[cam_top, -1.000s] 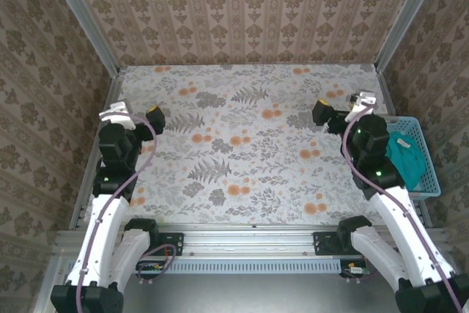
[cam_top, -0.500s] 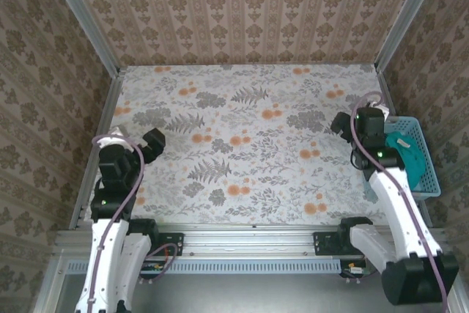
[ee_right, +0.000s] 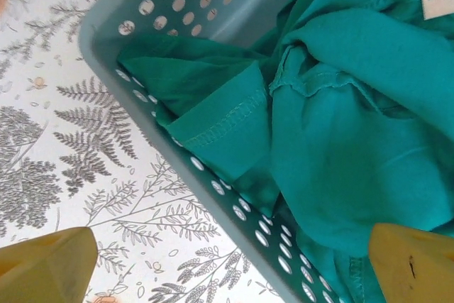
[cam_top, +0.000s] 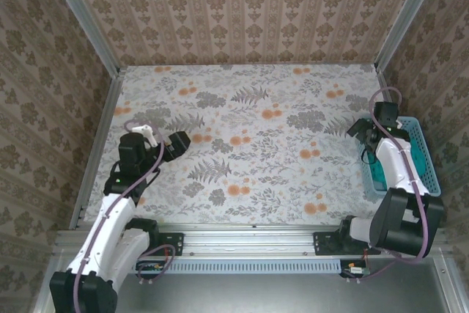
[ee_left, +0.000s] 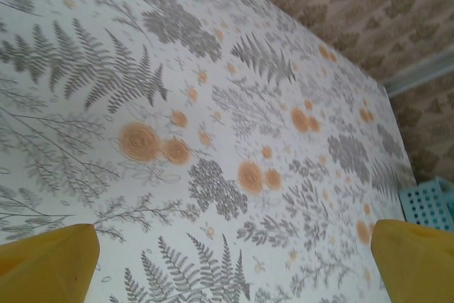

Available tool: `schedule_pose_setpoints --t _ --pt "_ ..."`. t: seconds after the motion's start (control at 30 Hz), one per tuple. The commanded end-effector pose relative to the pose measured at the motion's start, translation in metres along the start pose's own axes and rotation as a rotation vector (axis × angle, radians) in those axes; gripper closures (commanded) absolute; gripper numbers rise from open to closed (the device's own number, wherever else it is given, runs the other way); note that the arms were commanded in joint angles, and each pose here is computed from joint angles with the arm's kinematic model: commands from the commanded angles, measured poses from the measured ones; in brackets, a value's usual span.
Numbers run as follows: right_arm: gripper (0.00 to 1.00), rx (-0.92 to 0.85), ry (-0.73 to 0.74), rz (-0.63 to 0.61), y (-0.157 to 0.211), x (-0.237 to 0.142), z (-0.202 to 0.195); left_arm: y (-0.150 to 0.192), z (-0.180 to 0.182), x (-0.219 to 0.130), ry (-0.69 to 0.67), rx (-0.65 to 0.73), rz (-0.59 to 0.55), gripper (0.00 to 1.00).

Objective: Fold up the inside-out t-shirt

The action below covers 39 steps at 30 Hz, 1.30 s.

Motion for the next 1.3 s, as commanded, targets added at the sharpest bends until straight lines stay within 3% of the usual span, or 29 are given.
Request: schedule_pose_setpoints --t 0.0,0.4,0.63,0.97,1.27 --pt "0.00 -0.001 0.002 0.034 -0.004 0.011 0.005 -0.011 -0.017 -0.007 0.050 0.098 -0.031 0.00" --pt "0.02 -0.093 -0.085 0.128 0.007 0.028 0.034 -0.006 -0.012 -0.007 0.011 0.067 -0.039 0.00" --pt "0.00 -0.161 -0.045 0.099 0.010 0.022 0.046 -0.005 -0.012 -0.008 -0.001 0.061 -0.034 0.00" --pt "0.00 0.002 0.118 -0.159 -0.025 -0.032 0.004 -0.007 -0.011 -0.005 -0.013 0.071 -0.021 0.00" --pt "0.00 0.158 0.313 -0.063 -0.040 0.014 -0.038 -0.008 -0.011 -0.005 -0.022 0.080 -0.008 0.00"
Point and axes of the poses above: each hand's point on the last joint's axis, 136 mm out from that joint toward the fingers, its own x axis out along the fingers, its own z axis along the line the jaws close on, y = z × x, the point moved 9 cm from there along -x, back along the fingers, and after that the axes turned 9 degrees about x, right-handed, at the moved point
